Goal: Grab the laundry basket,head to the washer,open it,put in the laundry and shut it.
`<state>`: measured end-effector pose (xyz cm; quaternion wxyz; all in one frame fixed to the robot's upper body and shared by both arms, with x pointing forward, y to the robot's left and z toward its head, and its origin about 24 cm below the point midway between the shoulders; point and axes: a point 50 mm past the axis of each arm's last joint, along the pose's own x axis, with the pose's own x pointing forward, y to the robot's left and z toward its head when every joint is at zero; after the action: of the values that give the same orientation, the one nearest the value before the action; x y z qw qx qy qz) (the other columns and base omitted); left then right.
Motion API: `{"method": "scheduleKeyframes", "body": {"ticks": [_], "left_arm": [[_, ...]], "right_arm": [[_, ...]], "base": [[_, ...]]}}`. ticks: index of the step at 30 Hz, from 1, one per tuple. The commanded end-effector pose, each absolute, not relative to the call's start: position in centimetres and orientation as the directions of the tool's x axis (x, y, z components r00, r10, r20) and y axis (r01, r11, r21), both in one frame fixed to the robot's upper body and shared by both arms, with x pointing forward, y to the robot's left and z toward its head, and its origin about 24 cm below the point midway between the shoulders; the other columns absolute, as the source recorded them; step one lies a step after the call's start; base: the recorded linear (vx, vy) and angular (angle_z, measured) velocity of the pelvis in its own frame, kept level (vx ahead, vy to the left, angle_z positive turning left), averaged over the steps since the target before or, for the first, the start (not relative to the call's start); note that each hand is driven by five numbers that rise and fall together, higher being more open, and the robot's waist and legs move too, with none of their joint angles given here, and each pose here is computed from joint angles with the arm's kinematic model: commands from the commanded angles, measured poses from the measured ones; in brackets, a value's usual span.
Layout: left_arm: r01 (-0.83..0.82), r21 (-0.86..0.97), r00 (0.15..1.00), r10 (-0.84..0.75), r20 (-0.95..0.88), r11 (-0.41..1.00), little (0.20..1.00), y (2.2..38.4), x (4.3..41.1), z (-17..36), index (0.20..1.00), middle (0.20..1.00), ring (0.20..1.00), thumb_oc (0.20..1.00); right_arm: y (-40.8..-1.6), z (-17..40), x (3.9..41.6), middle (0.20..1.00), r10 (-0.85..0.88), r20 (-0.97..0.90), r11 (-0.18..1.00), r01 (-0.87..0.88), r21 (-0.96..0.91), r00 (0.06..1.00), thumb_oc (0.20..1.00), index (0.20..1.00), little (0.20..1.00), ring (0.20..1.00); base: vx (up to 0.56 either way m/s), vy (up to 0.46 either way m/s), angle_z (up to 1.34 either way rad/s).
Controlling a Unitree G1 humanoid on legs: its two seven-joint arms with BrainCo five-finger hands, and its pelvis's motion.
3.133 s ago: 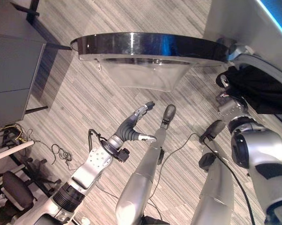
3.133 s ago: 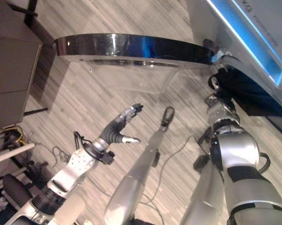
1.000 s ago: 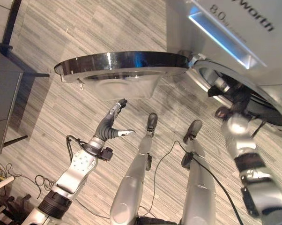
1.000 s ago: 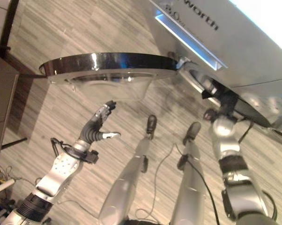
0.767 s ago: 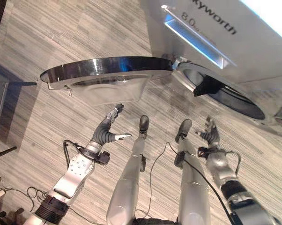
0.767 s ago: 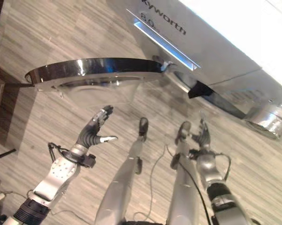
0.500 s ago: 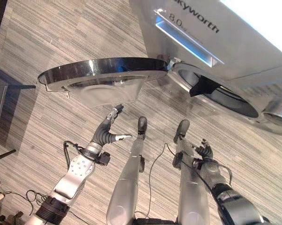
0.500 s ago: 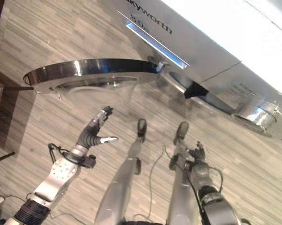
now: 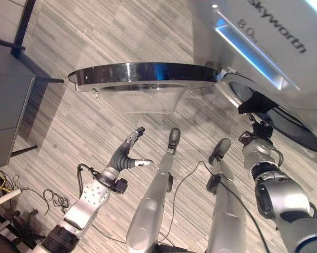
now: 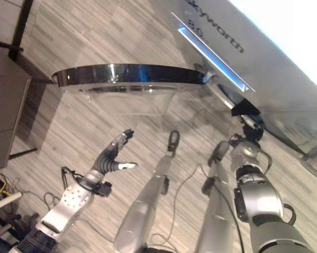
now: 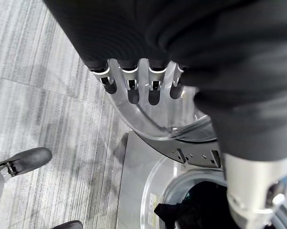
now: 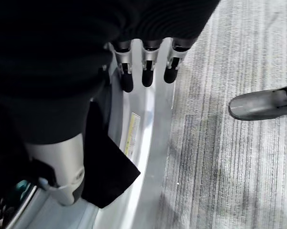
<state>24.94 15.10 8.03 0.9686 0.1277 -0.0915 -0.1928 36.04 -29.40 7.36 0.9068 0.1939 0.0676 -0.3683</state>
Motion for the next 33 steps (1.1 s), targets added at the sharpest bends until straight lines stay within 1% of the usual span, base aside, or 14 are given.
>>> {"method": "scheduleKeyframes", "body": {"ticks": [1, 3, 4, 7, 12, 15, 21, 23, 28, 29, 33], "left_arm": [[0.418, 0.267, 0.849, -0.478, 0.226, 0.868, 1.0, 13.1, 24.6, 9.9, 1.0, 1.0, 1.0, 1.0], [0.43, 0.262, 0.843, -0.488, 0.226, 0.864, 1.0, 12.8, 24.6, 9.9, 1.0, 1.0, 1.0, 1.0], [0.43, 0.263, 0.843, -0.488, 0.226, 0.864, 1.0, 12.8, 24.6, 9.9, 1.0, 1.0, 1.0, 1.0], [0.443, 0.257, 0.841, -0.497, 0.214, 0.859, 1.0, 12.4, 24.6, 9.6, 1.0, 1.0, 1.0, 1.0], [0.466, 0.26, 0.83, -0.52, 0.201, 0.846, 1.0, 12.0, 24.6, 9.4, 1.0, 1.0, 1.0, 1.0], [0.465, 0.265, 0.832, -0.519, 0.195, 0.845, 1.0, 11.8, 24.7, 9.4, 1.0, 1.0, 1.0, 1.0], [0.467, 0.266, 0.829, -0.523, 0.2, 0.843, 1.0, 11.5, 25.0, 9.6, 1.0, 1.0, 1.0, 1.0], [0.471, 0.262, 0.826, -0.526, 0.204, 0.842, 1.0, 11.3, 25.1, 9.7, 1.0, 1.0, 1.0, 1.0], [0.467, 0.261, 0.827, -0.522, 0.21, 0.845, 1.0, 11.4, 25.1, 9.8, 1.0, 1.0, 1.0, 1.0], [0.457, 0.266, 0.833, -0.514, 0.208, 0.849, 1.0, 11.6, 25.1, 9.8, 1.0, 1.0, 1.0, 1.0], [0.45, 0.278, 0.838, -0.509, 0.198, 0.849, 1.0, 11.8, 25.2, 9.6, 1.0, 1.0, 1.0, 1.0]], "right_arm": [[-30.9, 8.8, 36.0, 1.0, -0.633, -0.22, 0.642, 0.663, 0.386, 0.742, 1.0, 1.0, 1.0, 1.0], [-30.1, 8.9, 36.5, 1.0, -0.611, -0.226, 0.627, 0.638, 0.447, 0.759, 1.0, 1.0, 1.0, 1.0], [-30.1, 9.0, 36.5, 1.0, -0.61, -0.226, 0.626, 0.637, 0.45, 0.759, 1.0, 1.0, 1.0, 1.0], [-28.4, 9.5, 37.5, 1.0, -0.572, -0.223, 0.617, 0.593, 0.517, 0.789, 1.0, 1.0, 1.0, 1.0], [-26.1, 12.3, 39.3, 1.0, -0.524, -0.148, 0.641, 0.503, 0.58, 0.839, 1.0, 1.0, 1.0, 1.0], [-24.8, 13.5, 40.0, 1.0, -0.512, -0.127, 0.612, 0.465, 0.64, 0.849, 1.0, 1.0, 1.0, 1.0], [-22.3, 13.8, 40.7, 1.0, -0.463, -0.139, 0.62, 0.431, 0.655, 0.876, 1.0, 1.0, 1.0, 1.0], [-22.1, 14.0, 40.8, 1.0, -0.459, -0.136, 0.624, 0.428, 0.654, 0.878, 1.0, 1.0, 1.0, 1.0], [-23.1, 14.9, 40.8, 1.0, -0.485, -0.118, 0.625, 0.438, 0.646, 0.867, 1.0, 1.0, 1.0, 1.0], [-23.8, 15.2, 40.7, 1.0, -0.503, -0.116, 0.621, 0.451, 0.641, 0.857, 1.0, 1.0, 1.0, 1.0], [-24.3, 15.8, 40.7, 1.0, -0.52, -0.119, 0.588, 0.455, 0.668, 0.846, 1.0, 1.0, 1.0, 1.0]], "base": [[0.01, -0.024, 0.06], [0.0, 0.0, 0.0], [0.0, 0.0, 0.0], [0.0, 0.0, 0.0], [0.0, 0.0, -0.01], [0.0, 0.0, 0.0], [0.0, 0.0, 0.0], [0.0, 0.0, 0.0], [0.0, 0.0, 0.0], [0.0, 0.0, 0.0], [0.0, 0.0, 0.0]]}}
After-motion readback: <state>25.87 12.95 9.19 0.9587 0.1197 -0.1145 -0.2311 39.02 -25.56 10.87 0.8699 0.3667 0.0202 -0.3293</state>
